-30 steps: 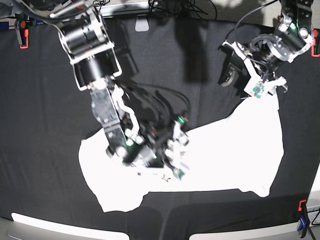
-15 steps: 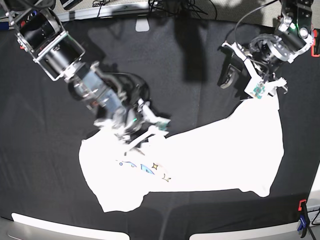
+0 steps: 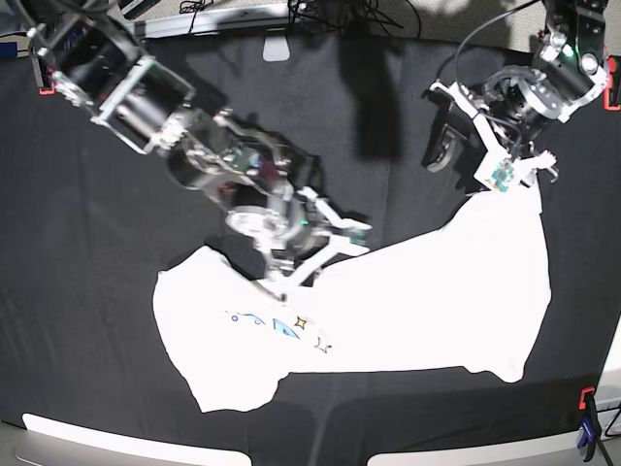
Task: Layout the t-shirt on the table in an organized manner, then fold the t-shirt properly
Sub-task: 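Drag the grasped fabric with the right gripper toward the collar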
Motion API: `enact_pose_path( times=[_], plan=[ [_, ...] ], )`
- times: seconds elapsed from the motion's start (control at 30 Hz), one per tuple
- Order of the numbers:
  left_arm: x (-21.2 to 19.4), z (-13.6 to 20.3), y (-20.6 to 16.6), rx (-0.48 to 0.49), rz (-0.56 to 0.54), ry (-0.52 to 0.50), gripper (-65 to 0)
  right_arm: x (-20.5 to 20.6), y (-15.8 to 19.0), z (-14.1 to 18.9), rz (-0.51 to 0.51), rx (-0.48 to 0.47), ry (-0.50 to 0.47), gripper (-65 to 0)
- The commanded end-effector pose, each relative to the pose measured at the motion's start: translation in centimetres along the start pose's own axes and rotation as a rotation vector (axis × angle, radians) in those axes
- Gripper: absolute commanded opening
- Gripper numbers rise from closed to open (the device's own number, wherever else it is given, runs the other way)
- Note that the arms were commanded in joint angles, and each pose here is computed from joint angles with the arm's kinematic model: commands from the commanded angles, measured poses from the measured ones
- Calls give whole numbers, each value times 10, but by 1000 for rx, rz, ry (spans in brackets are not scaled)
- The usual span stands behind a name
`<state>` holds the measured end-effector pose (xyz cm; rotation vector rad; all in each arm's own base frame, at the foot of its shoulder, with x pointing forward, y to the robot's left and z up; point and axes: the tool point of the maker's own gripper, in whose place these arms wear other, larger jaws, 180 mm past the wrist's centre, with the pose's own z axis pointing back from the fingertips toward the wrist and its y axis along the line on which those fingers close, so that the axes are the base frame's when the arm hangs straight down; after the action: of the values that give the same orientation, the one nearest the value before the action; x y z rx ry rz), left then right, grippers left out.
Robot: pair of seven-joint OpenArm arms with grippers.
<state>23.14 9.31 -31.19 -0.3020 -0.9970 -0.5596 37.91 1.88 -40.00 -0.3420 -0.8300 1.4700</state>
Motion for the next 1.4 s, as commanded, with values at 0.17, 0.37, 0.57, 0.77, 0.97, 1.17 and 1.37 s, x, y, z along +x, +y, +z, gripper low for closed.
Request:
enact_pose_path(
  times=[0.17, 0.37, 0.57, 0.77, 0.97, 1.17, 1.37],
  plan=[
    [13, 3, 1, 0, -6, -50, -330, -5, -42, -11, 9, -79, 37, -377],
    [13, 3, 1, 0, -6, -51, -330, -26, -45, -12, 4, -76, 130, -456],
    [13, 3, 1, 0, -6, -51, -330, -25, -50, -7, 2, -93, 148, -572],
    [13, 3, 1, 1, -8, -50, -330, -14, -66, 6, -29, -154, 153, -650],
    [6, 3, 12, 63, -59, -11, -330, -9, -53, 22, -97, -62, 181, -650],
    [-6, 9, 48, 266, -53, 64, -330, -19, -40, 55, -102, -31, 143, -650],
    [-48, 16, 77, 427, 99, 202, -330, -44, -52, 67, -98, -74, 175, -650]
  ],
)
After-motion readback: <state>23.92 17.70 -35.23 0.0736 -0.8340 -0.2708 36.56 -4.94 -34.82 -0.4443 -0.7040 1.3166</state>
